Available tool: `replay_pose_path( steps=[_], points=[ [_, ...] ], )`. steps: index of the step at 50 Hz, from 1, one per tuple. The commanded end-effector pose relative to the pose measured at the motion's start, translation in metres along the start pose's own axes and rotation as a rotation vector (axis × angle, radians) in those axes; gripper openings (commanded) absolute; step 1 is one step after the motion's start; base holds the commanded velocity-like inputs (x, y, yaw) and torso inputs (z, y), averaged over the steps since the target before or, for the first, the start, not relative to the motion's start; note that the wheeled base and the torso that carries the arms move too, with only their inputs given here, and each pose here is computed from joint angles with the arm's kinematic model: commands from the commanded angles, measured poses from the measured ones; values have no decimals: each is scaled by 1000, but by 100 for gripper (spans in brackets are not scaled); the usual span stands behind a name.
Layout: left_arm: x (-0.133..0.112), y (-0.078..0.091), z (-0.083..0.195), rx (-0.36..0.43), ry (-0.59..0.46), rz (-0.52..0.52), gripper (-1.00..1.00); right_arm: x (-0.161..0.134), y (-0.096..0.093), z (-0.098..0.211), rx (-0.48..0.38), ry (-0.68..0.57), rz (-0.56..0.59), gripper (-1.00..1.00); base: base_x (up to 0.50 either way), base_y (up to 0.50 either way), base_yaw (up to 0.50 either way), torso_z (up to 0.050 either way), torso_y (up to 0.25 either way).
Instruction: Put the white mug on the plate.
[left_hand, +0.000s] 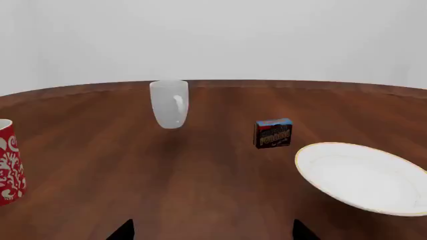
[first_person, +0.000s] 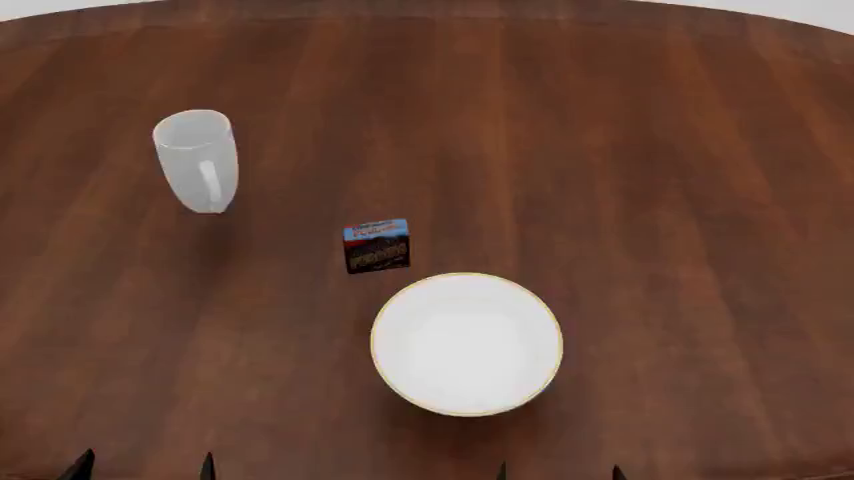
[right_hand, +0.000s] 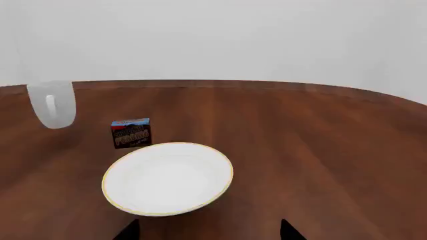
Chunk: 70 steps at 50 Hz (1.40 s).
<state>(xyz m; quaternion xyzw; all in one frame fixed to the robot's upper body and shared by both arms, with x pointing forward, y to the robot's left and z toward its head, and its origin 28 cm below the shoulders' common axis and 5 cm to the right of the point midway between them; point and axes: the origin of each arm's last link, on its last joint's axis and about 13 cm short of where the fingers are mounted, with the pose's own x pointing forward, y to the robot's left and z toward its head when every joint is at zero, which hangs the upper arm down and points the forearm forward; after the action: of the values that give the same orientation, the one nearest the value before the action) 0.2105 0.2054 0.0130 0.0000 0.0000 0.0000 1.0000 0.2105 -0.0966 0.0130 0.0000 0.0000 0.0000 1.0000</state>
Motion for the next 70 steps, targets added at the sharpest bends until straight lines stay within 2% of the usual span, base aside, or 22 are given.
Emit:
replay_pose_path(
  steps=[1, 4, 17, 23, 25, 30, 40, 44, 46, 53, 55, 70],
  points=[
    [0, 0, 0, 0, 0, 0, 100, 0, 0, 0, -9, 0, 0, 100, 0, 0, 0, 0, 0],
    [0, 0, 0, 2, 0, 6, 100, 0, 0, -1, 9, 9, -3, 100, 0, 0, 0, 0, 0],
    [1, -2, -1, -1, -1, -1, 100, 4, 0, -6, -11, 42, 5, 100, 0, 0, 0, 0, 0],
    [3, 0, 12, -4, -37, -1, 100, 2, 1, 9, -23, 30, -3, 100, 0, 0, 0, 0, 0],
    [4, 1, 23, -23, -62, -9, 100, 5, -1, 17, -27, 3, -5, 100, 0, 0, 0, 0, 0],
    [11, 8, 63, 31, -193, -14, 100, 12, -3, 56, -87, -124, 3, 100, 0, 0, 0, 0, 0],
    [15, 22, 138, 92, -382, 12, 100, 17, -10, 132, -70, -318, 12, 100, 0, 0, 0, 0, 0],
    [13, 23, 159, 81, -437, -3, 100, 16, -14, 154, -58, -369, 8, 100, 0, 0, 0, 0, 0],
    [13, 23, 157, 87, -460, -1, 100, 14, -15, 164, -52, -397, 4, 100, 0, 0, 0, 0, 0],
    [13, 24, 180, 75, -522, -10, 100, 15, -17, 182, -42, -436, -6, 100, 0, 0, 0, 0, 0],
    [13, 24, 183, 107, -533, 5, 100, 15, -17, 184, -40, -445, -12, 100, 0, 0, 0, 0, 0],
    [13, 28, 187, 105, -547, 22, 100, 18, -17, 187, -49, -443, -15, 100, 0, 0, 0, 0, 0]
  ],
)
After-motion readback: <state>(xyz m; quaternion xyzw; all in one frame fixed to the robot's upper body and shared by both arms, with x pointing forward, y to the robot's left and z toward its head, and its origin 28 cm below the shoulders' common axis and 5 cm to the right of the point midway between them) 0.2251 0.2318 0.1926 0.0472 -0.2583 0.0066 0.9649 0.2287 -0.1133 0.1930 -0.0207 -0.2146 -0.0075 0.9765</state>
